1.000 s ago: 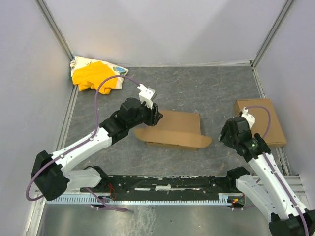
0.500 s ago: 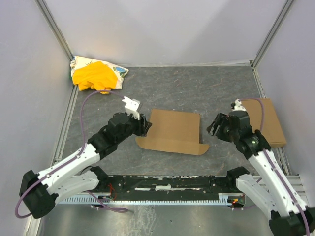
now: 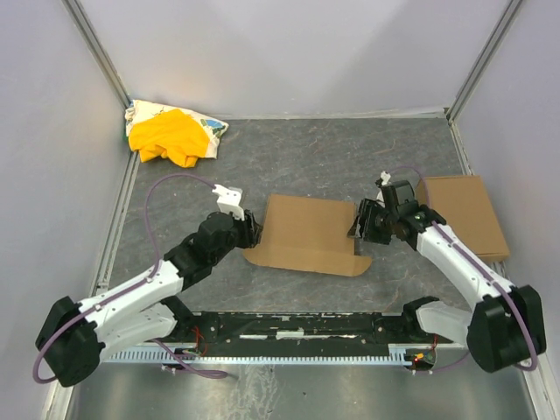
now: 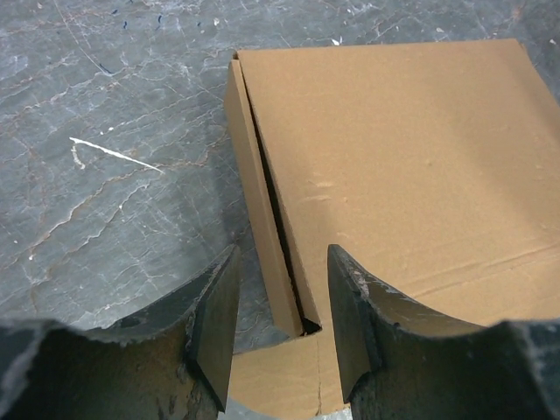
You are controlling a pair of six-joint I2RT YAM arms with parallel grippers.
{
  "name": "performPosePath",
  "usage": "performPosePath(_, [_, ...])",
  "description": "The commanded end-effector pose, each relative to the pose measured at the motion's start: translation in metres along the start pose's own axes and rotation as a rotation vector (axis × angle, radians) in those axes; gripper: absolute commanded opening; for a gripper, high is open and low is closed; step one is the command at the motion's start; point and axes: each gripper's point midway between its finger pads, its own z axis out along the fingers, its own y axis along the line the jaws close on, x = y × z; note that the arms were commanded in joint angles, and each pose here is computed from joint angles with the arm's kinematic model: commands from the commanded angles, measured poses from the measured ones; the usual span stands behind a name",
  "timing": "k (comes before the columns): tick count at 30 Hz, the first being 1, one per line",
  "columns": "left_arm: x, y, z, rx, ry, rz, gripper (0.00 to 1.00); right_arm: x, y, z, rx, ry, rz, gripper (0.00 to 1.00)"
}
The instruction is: Fold the paper box
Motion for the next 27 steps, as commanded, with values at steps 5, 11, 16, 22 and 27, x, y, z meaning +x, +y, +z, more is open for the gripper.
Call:
performPosePath(5, [0.010,-0.024,0.029,0.080,0.073,0.011,0.52,0.011,-0.014,0.018,0.091,0.143,-0.105,0.60])
performPosePath(11, [0.055,-0.024,0.042,0.093,0.245,0.046,0.51,0.023,-0.022,0.035,0.172,0.224,-0.157,0.60])
performPosePath(16, [0.073,-0.014,0.050,0.031,0.331,0.067,0.51,0.024,-0.026,0.044,0.222,0.251,-0.191,0.60])
performPosePath(22, [0.052,-0.019,0.055,0.030,0.268,0.051,0.51,0.009,-0.020,0.050,0.227,0.211,-0.201,0.60])
performPosePath(27, [0.023,-0.021,0.068,-0.006,0.197,0.066,0.51,-0.030,0.004,0.062,0.203,0.157,-0.218,0.60])
